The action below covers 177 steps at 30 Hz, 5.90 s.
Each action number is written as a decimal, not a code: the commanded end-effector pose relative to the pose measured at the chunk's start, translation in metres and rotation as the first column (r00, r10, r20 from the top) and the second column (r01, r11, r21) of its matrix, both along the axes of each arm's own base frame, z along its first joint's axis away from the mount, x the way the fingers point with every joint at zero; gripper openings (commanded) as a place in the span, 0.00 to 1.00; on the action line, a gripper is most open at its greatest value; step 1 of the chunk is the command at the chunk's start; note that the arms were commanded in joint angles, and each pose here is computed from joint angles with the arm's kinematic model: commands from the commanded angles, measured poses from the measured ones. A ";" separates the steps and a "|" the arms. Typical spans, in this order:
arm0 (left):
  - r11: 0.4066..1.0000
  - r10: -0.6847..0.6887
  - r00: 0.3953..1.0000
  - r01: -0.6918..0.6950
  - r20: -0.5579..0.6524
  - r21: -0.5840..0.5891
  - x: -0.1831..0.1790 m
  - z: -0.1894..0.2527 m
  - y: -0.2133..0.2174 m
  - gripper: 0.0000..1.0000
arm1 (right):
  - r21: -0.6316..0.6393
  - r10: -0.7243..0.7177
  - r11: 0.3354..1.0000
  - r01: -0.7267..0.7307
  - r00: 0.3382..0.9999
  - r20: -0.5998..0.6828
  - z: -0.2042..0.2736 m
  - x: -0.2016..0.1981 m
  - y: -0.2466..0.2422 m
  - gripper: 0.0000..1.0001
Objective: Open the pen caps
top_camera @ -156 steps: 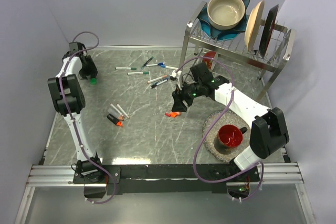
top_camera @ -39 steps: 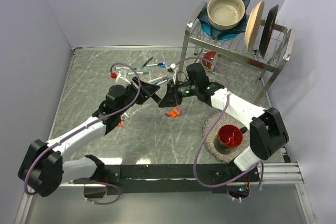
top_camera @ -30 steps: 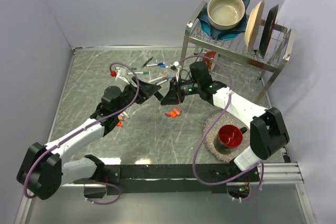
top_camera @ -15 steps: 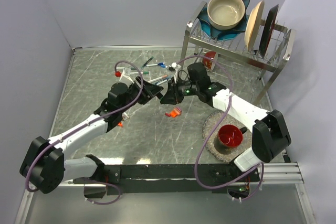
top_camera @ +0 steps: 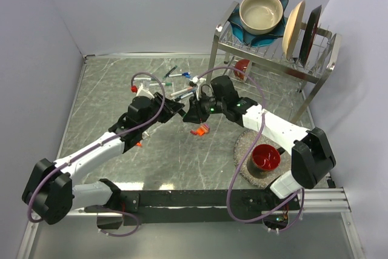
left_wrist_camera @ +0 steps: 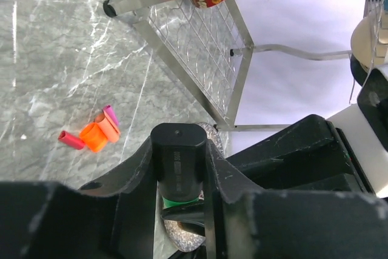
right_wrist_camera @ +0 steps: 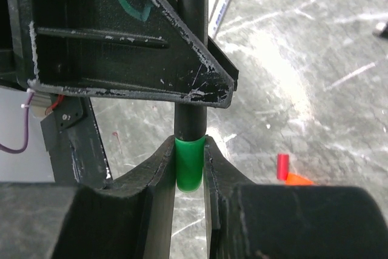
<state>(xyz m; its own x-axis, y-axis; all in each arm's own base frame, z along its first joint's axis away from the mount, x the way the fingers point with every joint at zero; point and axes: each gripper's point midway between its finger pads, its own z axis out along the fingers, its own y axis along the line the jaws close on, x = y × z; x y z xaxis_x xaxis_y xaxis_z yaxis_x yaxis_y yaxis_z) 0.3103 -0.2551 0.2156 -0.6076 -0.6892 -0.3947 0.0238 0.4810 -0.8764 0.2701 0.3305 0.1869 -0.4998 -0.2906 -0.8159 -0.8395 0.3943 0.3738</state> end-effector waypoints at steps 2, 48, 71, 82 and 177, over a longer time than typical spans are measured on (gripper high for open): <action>0.968 0.249 0.966 -0.245 0.065 -0.053 0.028 0.024 0.079 0.01 | 0.007 0.056 0.998 -0.057 0.998 0.031 0.015 -0.009 0.005 0.00; 0.913 0.398 0.846 -0.328 -0.355 0.241 0.043 -0.152 0.270 0.15 | -0.201 0.052 0.977 -0.069 0.995 -0.087 -0.057 0.012 -0.007 0.00; 0.892 0.422 0.871 -0.350 -0.252 0.285 0.043 -0.106 0.283 0.71 | -0.424 -0.040 0.905 0.024 0.999 -0.027 -0.099 0.042 -0.044 0.05; 0.915 0.274 0.961 -0.254 -0.020 0.314 0.045 -0.048 0.269 0.89 | -0.521 -0.045 0.852 0.048 0.999 0.019 -0.119 0.063 -0.049 0.16; 0.701 -0.290 0.945 0.317 -0.151 0.638 0.148 -0.082 0.060 0.62 | -0.169 0.453 0.890 -0.423 0.856 0.247 0.007 -0.038 -0.060 0.60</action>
